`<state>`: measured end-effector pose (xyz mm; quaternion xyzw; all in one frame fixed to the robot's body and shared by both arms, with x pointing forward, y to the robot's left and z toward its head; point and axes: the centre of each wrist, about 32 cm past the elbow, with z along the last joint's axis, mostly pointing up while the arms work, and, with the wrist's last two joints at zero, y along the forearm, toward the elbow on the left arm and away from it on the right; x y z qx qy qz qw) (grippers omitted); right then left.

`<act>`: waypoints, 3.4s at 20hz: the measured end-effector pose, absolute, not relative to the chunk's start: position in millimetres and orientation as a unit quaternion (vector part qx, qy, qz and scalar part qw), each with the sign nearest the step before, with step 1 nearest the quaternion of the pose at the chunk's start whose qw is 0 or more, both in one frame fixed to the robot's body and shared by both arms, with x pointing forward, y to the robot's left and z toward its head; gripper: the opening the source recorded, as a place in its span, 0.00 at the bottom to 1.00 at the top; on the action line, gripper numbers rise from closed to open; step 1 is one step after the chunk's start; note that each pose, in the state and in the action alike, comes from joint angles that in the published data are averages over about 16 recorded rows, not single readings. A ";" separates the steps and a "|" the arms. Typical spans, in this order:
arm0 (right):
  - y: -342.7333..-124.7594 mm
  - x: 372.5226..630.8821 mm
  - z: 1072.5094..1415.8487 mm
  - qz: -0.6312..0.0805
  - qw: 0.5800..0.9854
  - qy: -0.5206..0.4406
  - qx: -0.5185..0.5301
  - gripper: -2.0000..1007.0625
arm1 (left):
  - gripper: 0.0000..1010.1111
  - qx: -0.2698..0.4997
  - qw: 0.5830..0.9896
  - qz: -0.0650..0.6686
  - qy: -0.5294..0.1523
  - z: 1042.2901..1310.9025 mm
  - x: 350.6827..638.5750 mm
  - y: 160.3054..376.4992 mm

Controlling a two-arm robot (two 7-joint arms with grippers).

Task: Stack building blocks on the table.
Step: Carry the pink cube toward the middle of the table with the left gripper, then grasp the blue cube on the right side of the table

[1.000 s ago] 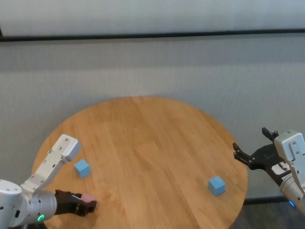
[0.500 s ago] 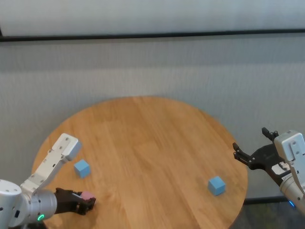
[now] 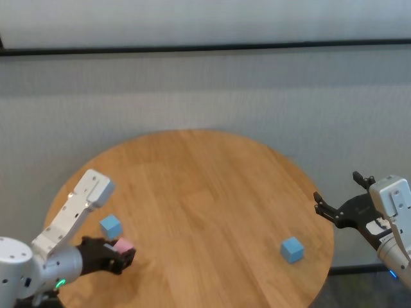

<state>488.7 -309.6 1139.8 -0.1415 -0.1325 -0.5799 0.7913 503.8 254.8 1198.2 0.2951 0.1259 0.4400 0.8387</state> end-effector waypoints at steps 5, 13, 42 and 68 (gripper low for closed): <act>-309.6 488.7 1139.8 -0.580 0.791 -0.133 -0.141 1.00 | 0.39 0.285 0.856 0.421 0.099 1200.4 512.5 246.5; -309.6 488.7 1139.8 -0.580 0.791 -0.133 -0.141 1.00 | 0.39 0.288 0.878 0.376 0.064 1201.3 532.2 231.0; -309.6 488.7 1139.8 -0.580 0.791 -0.133 -0.141 1.00 | 0.39 0.328 0.899 0.285 0.054 1187.2 563.1 195.3; -309.6 488.7 1139.8 -0.580 0.791 -0.132 -0.141 1.00 | 0.96 0.192 0.917 0.344 0.057 1210.0 549.8 227.4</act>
